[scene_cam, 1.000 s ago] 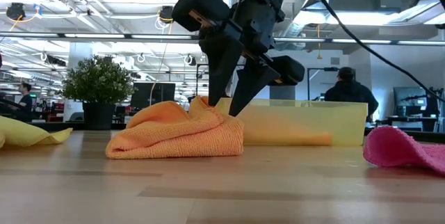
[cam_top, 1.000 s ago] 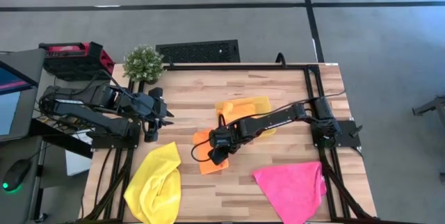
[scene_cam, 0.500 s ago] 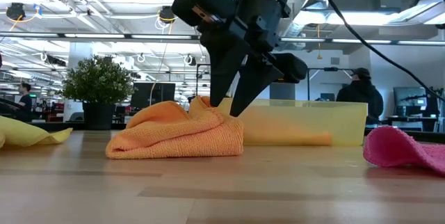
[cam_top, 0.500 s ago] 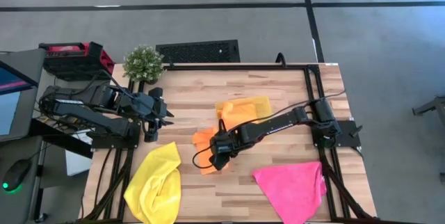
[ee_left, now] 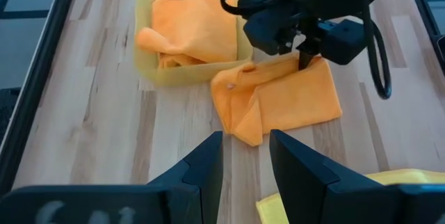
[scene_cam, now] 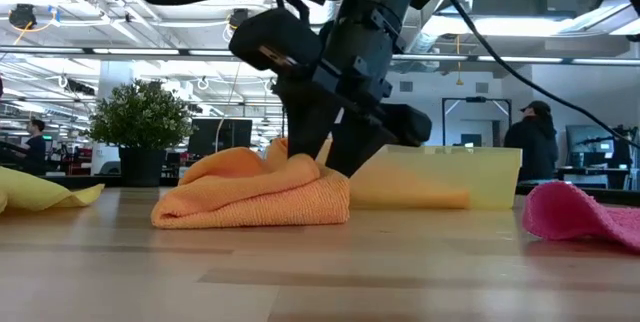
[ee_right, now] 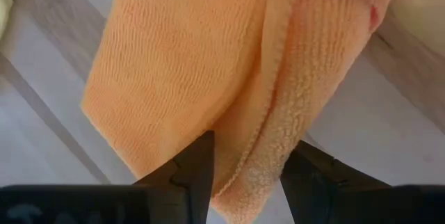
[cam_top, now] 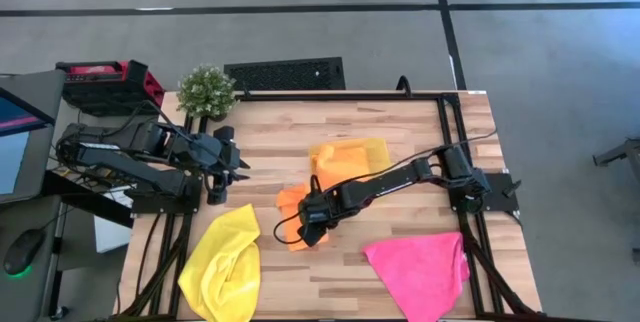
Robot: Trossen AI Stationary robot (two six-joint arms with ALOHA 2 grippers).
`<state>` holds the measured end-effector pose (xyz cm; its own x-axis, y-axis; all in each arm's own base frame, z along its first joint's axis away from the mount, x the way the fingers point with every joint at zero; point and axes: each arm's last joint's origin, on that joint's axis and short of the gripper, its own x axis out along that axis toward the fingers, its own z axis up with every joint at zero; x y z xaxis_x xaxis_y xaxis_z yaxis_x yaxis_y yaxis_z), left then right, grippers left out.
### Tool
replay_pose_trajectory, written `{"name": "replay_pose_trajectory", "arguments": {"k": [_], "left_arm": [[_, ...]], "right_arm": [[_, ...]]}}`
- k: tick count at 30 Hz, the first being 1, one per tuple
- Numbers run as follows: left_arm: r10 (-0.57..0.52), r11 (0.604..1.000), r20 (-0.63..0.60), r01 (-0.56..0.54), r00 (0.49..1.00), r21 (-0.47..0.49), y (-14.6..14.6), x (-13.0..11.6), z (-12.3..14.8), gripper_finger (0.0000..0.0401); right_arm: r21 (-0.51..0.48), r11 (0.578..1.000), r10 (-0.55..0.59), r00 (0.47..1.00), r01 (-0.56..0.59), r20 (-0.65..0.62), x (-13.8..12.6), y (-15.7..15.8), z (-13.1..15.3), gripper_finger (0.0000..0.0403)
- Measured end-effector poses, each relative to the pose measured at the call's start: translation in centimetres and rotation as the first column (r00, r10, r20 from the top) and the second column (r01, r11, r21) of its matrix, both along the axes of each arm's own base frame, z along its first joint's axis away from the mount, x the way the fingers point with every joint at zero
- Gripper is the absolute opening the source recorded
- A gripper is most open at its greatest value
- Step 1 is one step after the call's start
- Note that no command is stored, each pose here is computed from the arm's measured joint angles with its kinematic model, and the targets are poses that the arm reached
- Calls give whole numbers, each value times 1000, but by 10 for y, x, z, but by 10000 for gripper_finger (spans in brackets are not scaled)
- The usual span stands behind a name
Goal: Fold microfiber towels
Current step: Put the folded orange microfiber towel into the yellow bin
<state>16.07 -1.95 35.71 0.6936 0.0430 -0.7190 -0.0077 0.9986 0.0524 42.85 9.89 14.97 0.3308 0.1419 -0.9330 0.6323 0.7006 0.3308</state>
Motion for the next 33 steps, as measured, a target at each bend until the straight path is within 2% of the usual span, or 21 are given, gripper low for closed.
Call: {"name": "replay_pose_trajectory", "arguments": {"k": [6, 15, 25, 33], "left_arm": [[-1, 1000, 0, 1, 1000, -2, 0, 0, 0, 112], [-2, 1000, 0, 2, 1000, -2, 0, 0, 0, 112], [-2, 1000, 0, 2, 1000, -2, 0, 0, 0, 112], [-1, 1000, 0, 1, 1000, -2, 0, 0, 0, 112]], "right_arm": [[-8, 1000, -4, 1000, 4, 8, 0, 0, 1, 148], [9, 999, 31, 1000, -31, 5, 0, 0, 2, 14], [2, 993, 121, 993, -121, -7, 5, 2, 28, 9], [-31, 977, 208, 976, -210, -69, 2, 2, 46, 6]]}}
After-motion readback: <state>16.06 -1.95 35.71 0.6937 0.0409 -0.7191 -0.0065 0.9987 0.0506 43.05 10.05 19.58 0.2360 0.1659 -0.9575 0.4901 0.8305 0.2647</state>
